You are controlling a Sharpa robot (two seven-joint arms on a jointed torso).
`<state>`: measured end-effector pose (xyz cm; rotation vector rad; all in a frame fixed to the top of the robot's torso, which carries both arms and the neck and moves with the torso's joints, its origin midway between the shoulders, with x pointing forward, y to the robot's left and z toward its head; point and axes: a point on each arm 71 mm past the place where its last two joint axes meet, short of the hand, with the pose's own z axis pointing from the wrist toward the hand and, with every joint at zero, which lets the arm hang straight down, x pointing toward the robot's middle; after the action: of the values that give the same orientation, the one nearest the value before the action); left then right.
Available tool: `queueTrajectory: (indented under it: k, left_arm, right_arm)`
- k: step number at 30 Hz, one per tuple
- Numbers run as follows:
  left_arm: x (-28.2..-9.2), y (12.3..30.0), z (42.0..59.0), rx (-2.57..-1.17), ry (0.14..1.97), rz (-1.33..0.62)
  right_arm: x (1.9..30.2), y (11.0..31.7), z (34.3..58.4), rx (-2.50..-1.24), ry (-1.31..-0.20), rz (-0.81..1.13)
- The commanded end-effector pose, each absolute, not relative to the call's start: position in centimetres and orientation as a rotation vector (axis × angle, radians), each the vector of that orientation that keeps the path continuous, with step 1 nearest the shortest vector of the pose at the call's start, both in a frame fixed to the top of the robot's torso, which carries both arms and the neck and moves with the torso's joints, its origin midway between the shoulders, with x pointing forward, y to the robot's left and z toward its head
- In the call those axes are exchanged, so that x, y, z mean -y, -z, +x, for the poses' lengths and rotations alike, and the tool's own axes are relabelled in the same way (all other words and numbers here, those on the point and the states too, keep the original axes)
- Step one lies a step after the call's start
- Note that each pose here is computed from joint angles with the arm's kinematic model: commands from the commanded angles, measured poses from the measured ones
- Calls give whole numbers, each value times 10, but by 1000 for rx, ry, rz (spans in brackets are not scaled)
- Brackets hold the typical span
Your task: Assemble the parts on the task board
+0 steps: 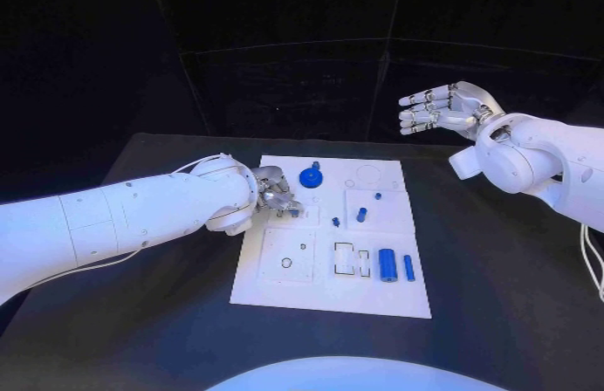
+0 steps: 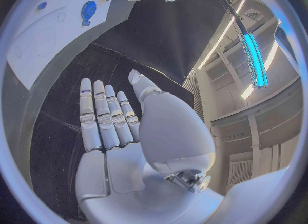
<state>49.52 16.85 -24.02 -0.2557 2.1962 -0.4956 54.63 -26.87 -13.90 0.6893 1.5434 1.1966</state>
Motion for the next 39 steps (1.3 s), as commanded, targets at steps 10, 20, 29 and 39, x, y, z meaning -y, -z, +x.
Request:
queueTrajectory:
  k: [10,20,29,39]
  left_arm:
    - [-167,243,493,-2252,460,-202]
    - [-165,244,492,-2270,457,-188]
    - [-165,243,491,-2269,458,-188]
    - [-161,244,492,-2283,454,-176]
  right_arm:
    - [266,137,546,-1547,-1209,670]
    - [266,137,546,-1547,-1210,669]
    - [266,138,547,-1547,-1210,669]
    - [265,138,547,-1548,-1212,668]
